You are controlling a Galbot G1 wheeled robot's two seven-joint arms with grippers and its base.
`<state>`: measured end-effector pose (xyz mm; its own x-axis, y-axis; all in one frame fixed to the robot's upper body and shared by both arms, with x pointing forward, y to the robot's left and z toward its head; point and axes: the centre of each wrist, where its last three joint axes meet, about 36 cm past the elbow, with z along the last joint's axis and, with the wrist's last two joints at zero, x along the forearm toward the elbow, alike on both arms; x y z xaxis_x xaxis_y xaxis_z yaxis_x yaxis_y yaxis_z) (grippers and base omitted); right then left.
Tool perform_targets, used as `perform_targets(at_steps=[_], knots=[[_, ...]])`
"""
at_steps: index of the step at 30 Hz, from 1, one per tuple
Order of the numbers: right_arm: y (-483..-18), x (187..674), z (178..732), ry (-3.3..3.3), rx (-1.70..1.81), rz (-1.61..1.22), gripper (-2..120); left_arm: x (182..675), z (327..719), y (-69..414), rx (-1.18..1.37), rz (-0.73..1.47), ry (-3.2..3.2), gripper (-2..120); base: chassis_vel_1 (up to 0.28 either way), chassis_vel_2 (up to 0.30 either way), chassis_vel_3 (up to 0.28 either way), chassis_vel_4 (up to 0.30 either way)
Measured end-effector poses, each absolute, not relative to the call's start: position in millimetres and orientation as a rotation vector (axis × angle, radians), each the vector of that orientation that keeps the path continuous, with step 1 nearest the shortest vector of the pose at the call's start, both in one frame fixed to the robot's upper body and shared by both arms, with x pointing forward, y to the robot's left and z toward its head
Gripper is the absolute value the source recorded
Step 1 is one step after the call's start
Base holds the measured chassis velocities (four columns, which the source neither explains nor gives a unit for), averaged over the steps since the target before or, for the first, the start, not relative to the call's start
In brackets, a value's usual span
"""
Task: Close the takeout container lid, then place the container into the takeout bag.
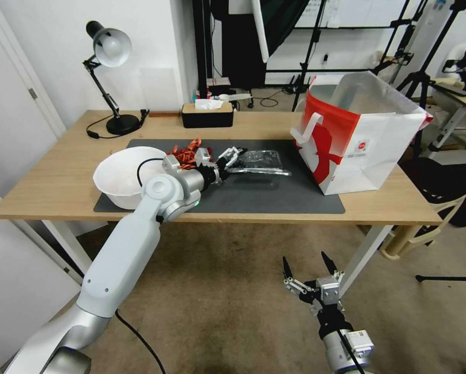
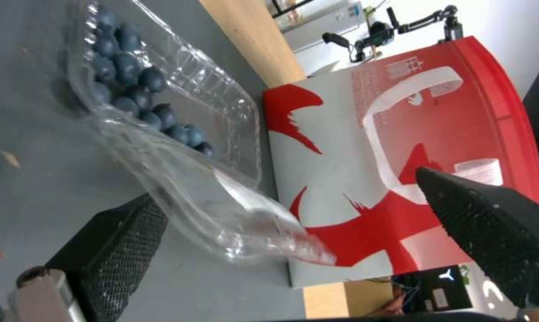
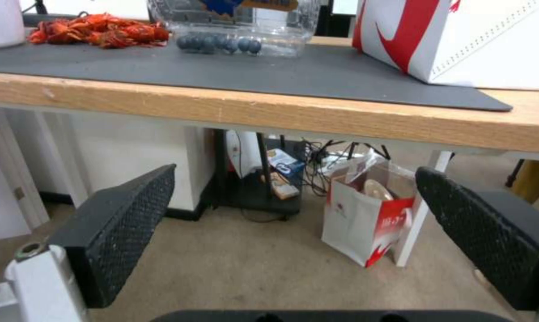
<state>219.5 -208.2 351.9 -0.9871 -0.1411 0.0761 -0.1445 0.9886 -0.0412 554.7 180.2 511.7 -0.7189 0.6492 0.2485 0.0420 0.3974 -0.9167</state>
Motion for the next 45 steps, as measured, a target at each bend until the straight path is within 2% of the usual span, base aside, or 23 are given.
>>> perform_targets(at_steps=[45], knots=[[-208.1,218.5,350.0,-3.048,0.204,0.097,100,547.4,542.2,133.8,-0.473,1.571,-2.064,100,0.000,0.000,0.000,0.000]])
